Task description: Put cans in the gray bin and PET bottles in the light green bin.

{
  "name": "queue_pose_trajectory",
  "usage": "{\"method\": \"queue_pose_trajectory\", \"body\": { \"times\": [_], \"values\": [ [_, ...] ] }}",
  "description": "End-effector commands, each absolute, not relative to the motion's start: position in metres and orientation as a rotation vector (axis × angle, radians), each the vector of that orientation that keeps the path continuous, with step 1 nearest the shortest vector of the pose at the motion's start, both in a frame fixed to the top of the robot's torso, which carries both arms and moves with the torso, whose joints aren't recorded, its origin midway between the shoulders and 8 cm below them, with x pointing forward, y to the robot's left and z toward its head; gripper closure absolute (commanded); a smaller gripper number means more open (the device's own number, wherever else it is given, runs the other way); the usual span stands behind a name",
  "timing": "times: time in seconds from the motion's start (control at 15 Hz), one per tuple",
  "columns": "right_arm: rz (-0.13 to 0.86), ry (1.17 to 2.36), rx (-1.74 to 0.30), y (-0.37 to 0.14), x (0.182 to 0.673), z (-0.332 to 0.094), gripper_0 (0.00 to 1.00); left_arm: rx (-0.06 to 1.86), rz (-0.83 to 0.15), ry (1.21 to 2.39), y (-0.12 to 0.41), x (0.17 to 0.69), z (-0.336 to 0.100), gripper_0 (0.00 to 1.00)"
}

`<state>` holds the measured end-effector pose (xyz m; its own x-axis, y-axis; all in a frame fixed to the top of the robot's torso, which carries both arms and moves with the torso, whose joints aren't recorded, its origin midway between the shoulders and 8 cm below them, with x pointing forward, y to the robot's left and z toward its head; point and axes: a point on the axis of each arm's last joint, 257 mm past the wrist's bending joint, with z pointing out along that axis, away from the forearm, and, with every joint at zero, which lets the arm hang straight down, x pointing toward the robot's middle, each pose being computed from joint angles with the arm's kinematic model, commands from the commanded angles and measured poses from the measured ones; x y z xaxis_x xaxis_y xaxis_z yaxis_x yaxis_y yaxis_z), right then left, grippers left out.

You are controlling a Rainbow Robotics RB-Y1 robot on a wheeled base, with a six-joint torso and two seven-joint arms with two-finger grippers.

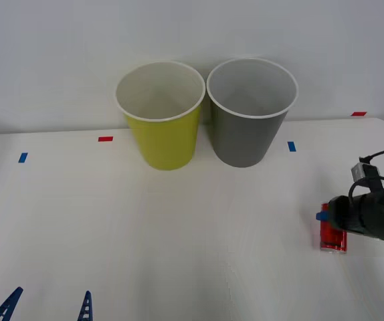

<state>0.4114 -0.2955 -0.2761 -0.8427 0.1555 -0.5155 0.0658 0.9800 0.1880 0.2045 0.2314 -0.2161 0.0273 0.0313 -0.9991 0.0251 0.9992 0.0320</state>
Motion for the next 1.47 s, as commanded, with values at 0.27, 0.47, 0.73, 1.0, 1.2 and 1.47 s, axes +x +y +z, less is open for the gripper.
{"method": "queue_pose_trajectory", "body": {
  "times": [0.27, 0.47, 0.73, 1.0, 1.2, 1.47],
  "values": [
    [0.089, 2.394, -0.056, -0.306, 0.392, -0.237, 1.0, 0.045, 0.005, 1.544, 0.231, 0.205, -0.216, 0.0],
    [0.044, 2.286, -0.131, -0.307, 0.398, -0.218, 1.0, 0.045, 0.005, 1.544, 0.231, 0.205, -0.216, 0.0],
    [0.1, 2.112, -0.146, -0.282, 0.407, -0.171, 1.0, 0.045, 0.005, 1.544, 0.231, 0.205, -0.216, 0.0],
    [0.155, 1.927, -0.186, -0.254, 0.43, -0.127, 1.0, 0.045, 0.005, 1.544, 0.231, 0.205, -0.216, 0.0],
    [0.212, 1.808, -0.224, -0.23, 0.442, -0.091, 1.0, 0.045, 0.005, 1.544, 0.231, 0.205, -0.216, 0.0],
    [0.239, 1.665, -0.265, -0.203, 0.458, -0.041, 1.0, 0.045, 0.005, 1.544, 0.231, 0.205, -0.216, 0.0]
  ]
}}
